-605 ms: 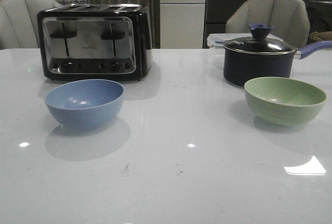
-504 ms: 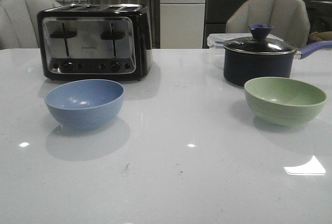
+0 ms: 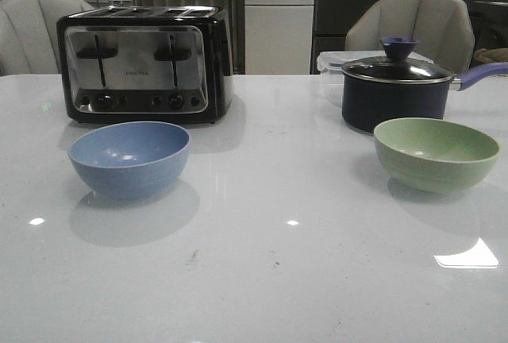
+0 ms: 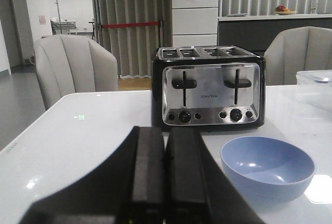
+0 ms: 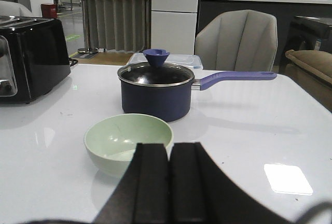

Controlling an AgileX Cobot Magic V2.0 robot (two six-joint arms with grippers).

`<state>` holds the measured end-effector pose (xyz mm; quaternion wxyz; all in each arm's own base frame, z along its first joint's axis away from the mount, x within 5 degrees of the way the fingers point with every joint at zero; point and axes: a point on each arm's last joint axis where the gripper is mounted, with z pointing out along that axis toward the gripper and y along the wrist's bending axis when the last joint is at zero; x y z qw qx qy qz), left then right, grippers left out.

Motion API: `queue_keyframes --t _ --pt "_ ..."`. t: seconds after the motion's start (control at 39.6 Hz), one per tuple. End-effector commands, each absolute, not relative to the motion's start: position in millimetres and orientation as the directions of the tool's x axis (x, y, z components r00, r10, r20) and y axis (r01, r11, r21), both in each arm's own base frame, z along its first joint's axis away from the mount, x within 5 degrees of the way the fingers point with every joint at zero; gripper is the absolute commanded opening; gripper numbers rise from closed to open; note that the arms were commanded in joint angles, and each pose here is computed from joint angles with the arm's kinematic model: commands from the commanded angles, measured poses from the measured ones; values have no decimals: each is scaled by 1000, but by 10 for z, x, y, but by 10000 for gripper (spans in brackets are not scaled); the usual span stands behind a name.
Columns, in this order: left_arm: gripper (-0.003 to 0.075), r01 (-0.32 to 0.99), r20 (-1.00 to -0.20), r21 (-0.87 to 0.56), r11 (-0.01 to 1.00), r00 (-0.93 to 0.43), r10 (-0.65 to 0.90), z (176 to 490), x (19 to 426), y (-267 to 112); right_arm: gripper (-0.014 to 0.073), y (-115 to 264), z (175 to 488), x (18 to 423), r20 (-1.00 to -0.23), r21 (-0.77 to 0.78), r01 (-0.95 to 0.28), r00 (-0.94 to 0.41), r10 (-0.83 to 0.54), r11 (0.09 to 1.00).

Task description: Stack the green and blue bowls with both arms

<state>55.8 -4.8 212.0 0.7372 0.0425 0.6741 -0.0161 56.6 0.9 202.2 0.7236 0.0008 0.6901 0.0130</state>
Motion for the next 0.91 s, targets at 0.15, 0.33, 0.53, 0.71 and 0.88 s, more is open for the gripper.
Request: queue_keyframes --t 0.15,0.33,0.53,0.71,0.88 --pt "93 71 -980 23 997 197 8 2205 530 -37 53 8 2121 542 -988 10 -15 154 13 1000" --pt "93 68 -974 27 997 227 11 2261 519 -35 53 9 2172 533 -982 10 -17 189 13 1000" --pt "93 84 -965 -1 996 261 -23 2670 409 -35 53 6 2576 430 -970 10 -17 241 14 1000" --pt "93 110 -968 -11 994 249 -38 3206 284 -44 53 -2 3040 330 -982 13 -10 187 14 1000" --pt "93 130 -991 -5 991 128 -22 3628 352 -71 53 -5 3415 410 -998 14 -3 61 14 1000"
